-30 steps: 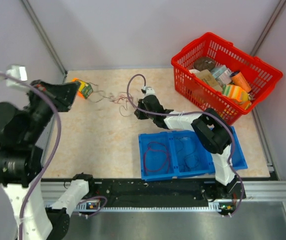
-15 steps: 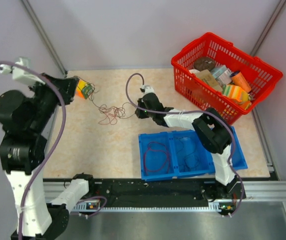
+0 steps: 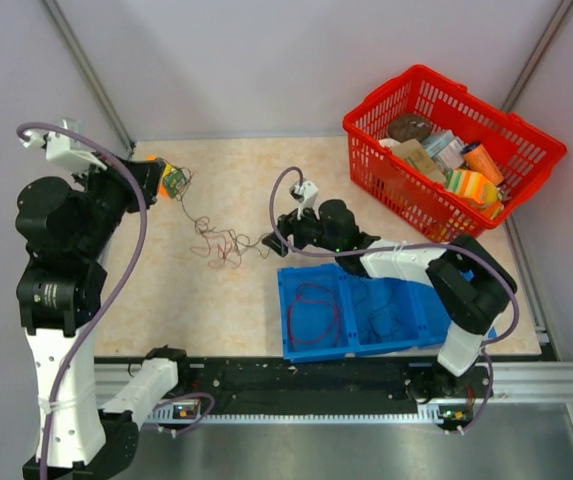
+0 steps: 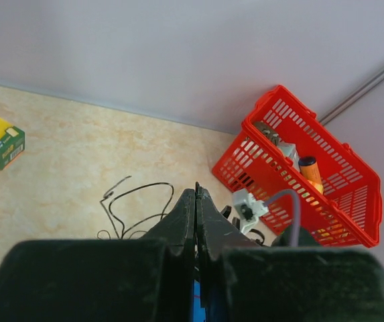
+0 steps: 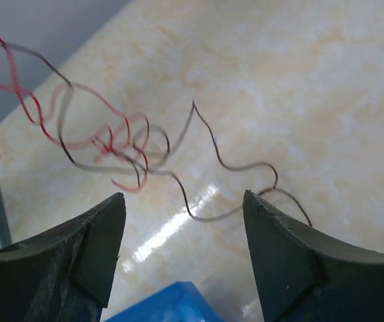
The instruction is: Untangle the cables
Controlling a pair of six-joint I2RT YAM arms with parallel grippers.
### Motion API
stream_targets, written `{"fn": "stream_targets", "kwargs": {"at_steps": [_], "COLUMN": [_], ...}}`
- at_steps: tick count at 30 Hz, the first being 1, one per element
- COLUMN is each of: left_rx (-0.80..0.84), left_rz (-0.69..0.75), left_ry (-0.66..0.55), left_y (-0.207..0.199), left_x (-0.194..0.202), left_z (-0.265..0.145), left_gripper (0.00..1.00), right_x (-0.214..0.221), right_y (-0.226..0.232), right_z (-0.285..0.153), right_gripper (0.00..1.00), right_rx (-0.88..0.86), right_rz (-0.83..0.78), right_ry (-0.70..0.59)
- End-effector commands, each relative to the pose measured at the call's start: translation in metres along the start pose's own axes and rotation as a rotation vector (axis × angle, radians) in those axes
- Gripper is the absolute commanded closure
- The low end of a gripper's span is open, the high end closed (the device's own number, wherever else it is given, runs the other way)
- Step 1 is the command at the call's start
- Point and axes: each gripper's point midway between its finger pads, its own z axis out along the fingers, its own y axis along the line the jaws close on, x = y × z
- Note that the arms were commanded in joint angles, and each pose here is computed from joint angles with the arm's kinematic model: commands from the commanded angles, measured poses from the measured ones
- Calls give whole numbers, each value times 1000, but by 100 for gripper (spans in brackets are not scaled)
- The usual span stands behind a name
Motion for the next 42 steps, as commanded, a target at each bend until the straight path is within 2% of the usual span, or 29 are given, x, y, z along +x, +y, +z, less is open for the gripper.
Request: {"fn": "stream_targets", "kwargs": {"at_steps": [1, 7, 12, 16, 18, 22, 24, 27, 28, 29, 30, 32, 35, 37, 42], "left_rx": [49, 74, 84, 100, 111, 186, 229, 261, 262, 263, 258, 242, 181, 75, -91], "left_rz": [-12, -48, -56, -54, -67, -121, -148, -161, -161, -158, -151, -128, -70, -23, 25], "left_ry": [5, 40, 46, 17, 6, -10, -8, -21, -25, -35, -45, -76, -158, -263, -469], "left_y": [-6, -5, -7, -13, -17, -35, -45, -54, -55, -57, -57, -57, -54, -43, -29], "left_x": [2, 16, 19, 9, 5, -2, -5, -13, -15, -18, -21, -30, -52, -79, -130], "left_z": [16, 24, 21, 15, 13, 6, 3, -4, -6, -8, -10, -16, -33, -55, -113], "left_gripper": [100, 100, 100, 100, 100, 100, 100, 100, 100, 100, 100, 100, 100, 100, 100], "right_x": [-69, -79, -86, -69, -58, -55, -58, -64, -63, -62, -61, -58, -49, -34, -22], "right_y": [71, 130, 140, 149, 147, 115, 106, 109, 106, 104, 96, 77, 18, -26, -83], "right_z": [-20, -13, 18, 31, 41, 67, 75, 84, 86, 86, 87, 86, 83, 75, 52], "right_gripper": [29, 25, 25, 28, 30, 34, 37, 45, 52, 64, 80, 100, 100, 100, 100], "right_rx": [-286, -410, -433, -477, -444, -242, -198, -205, -198, -189, -159, -79, 169, 338, 542], "right_rz": [-192, -231, -178, -118, -106, -45, -35, -12, 5, 19, 36, 77, 172, 225, 229], "right_ry": [-236, -283, -253, -223, -196, -194, -207, -211, -212, -215, -221, -222, -168, -96, -43]}}
